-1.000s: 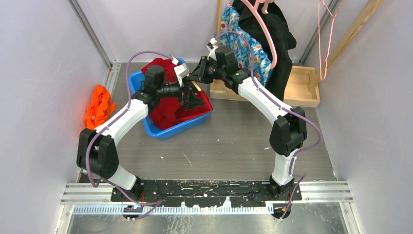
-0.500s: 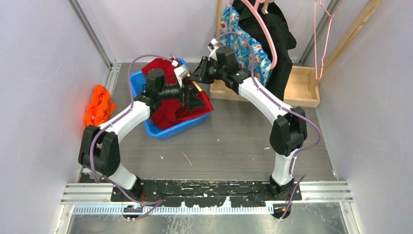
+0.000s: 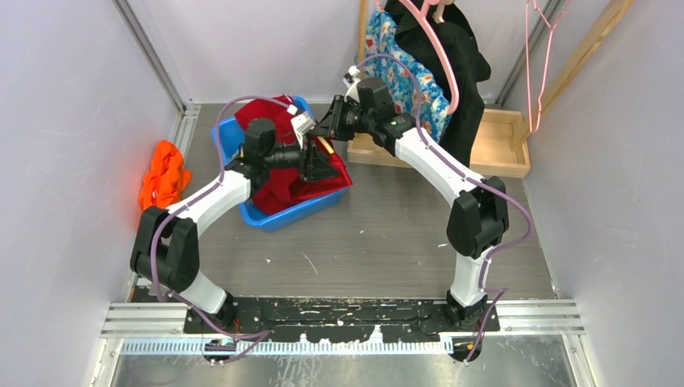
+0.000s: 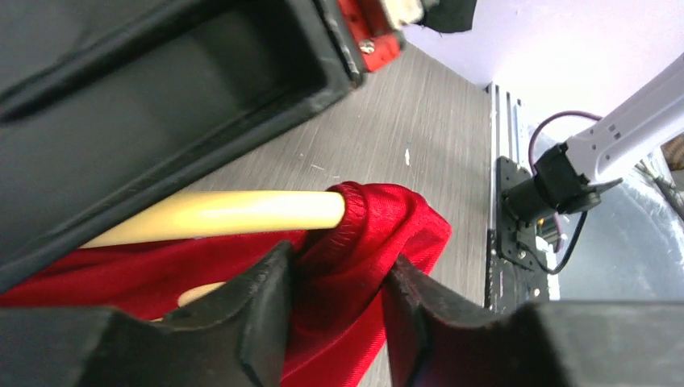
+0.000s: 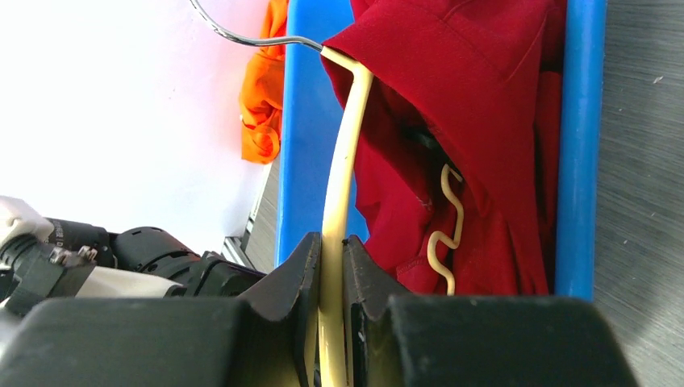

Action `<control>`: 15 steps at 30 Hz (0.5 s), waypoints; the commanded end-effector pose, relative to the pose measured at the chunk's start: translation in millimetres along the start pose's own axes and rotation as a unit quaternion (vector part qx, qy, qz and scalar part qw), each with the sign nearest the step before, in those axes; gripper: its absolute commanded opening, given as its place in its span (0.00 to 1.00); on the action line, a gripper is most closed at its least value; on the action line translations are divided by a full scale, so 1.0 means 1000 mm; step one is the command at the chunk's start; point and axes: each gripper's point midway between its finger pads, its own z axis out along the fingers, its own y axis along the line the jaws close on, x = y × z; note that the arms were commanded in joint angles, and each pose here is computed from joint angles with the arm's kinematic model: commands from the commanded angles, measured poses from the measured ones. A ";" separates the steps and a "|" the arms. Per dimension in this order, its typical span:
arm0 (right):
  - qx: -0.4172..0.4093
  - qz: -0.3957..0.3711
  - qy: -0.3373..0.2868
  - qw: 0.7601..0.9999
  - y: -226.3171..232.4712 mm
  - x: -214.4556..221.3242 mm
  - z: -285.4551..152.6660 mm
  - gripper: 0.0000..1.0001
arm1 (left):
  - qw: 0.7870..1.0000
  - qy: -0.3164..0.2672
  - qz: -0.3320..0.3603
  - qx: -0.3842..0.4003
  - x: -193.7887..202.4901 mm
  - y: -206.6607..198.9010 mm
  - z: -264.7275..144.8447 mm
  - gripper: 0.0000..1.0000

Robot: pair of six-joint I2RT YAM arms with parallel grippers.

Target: Remove the skirt from the hanger

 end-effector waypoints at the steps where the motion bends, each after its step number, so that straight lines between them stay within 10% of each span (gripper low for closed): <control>1: -0.038 -0.030 -0.061 0.997 0.029 -0.036 -0.011 0.01 | 0.998 0.010 -0.010 0.063 0.000 -0.035 -0.003 0.31; 6: -0.036 -0.029 -0.060 0.997 0.028 -0.036 -0.009 0.01 | 0.998 0.012 -0.016 0.063 -0.001 -0.037 -0.004 0.00; 15: -0.035 -0.025 -0.055 0.998 0.024 -0.034 -0.004 0.01 | 0.999 0.033 0.016 0.013 -0.032 -0.039 -0.016 0.00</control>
